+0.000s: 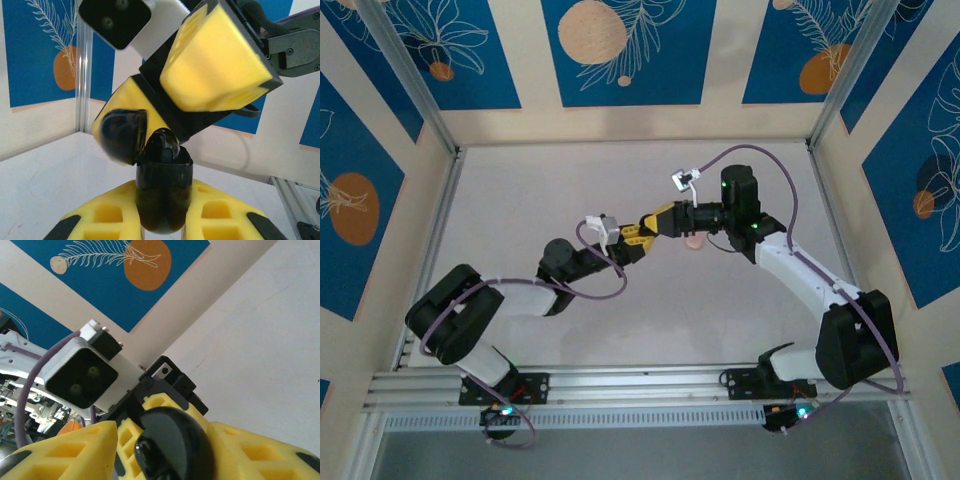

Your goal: Insert wireless bluetooth earbuds into charging case

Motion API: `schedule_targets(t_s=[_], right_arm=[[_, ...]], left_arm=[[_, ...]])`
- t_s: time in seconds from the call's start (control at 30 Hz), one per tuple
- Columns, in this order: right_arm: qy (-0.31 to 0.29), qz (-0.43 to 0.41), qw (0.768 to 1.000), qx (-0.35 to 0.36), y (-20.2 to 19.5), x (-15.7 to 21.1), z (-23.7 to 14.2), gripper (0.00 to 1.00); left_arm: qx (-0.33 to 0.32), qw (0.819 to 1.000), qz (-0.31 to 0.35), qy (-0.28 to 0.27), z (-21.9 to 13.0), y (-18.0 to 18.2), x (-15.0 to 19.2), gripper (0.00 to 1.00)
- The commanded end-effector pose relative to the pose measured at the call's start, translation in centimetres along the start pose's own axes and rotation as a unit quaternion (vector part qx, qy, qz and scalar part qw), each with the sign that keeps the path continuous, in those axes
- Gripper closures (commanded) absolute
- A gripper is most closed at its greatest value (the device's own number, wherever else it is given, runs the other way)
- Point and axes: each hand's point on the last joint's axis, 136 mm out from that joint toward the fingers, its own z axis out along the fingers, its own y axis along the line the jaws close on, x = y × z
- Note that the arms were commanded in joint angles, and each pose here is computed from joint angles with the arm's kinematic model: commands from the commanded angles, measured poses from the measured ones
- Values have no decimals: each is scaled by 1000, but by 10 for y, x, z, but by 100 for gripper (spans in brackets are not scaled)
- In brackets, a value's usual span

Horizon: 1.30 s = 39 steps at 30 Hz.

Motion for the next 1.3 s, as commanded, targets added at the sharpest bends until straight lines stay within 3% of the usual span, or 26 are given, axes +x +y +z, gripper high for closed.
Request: schedule_targets(t_s=[0.0, 0.17, 0.27, 0.43, 0.57, 0.9, 1.27], right_arm=[[-14, -26, 999, -25, 21, -3, -14, 53], [-21, -14, 1000, -15, 17, 1, -25, 59], [-30, 43, 997, 63, -16, 6, -32, 60], [-52, 184, 960, 203, -92, 24, -62, 59], [-56, 273, 925, 259, -132, 46, -84, 59], [-50, 297, 914, 271, -151, 59, -93, 58], [-65, 296, 913, 274, -153, 58, -108, 58]], left_arm=[[-11, 1000, -18, -18, 5, 5, -4, 87], [-36, 998, -51, -6, 8, 18, 11, 87], [-76, 991, -109, -1, 9, 38, 27, 87], [-109, 965, -237, 19, 19, 62, 69, 90], [-129, 931, -338, 36, 28, 78, 110, 92], [-180, 868, -460, 51, 35, 102, 174, 88], [-251, 826, -496, 94, 25, 111, 209, 80]])
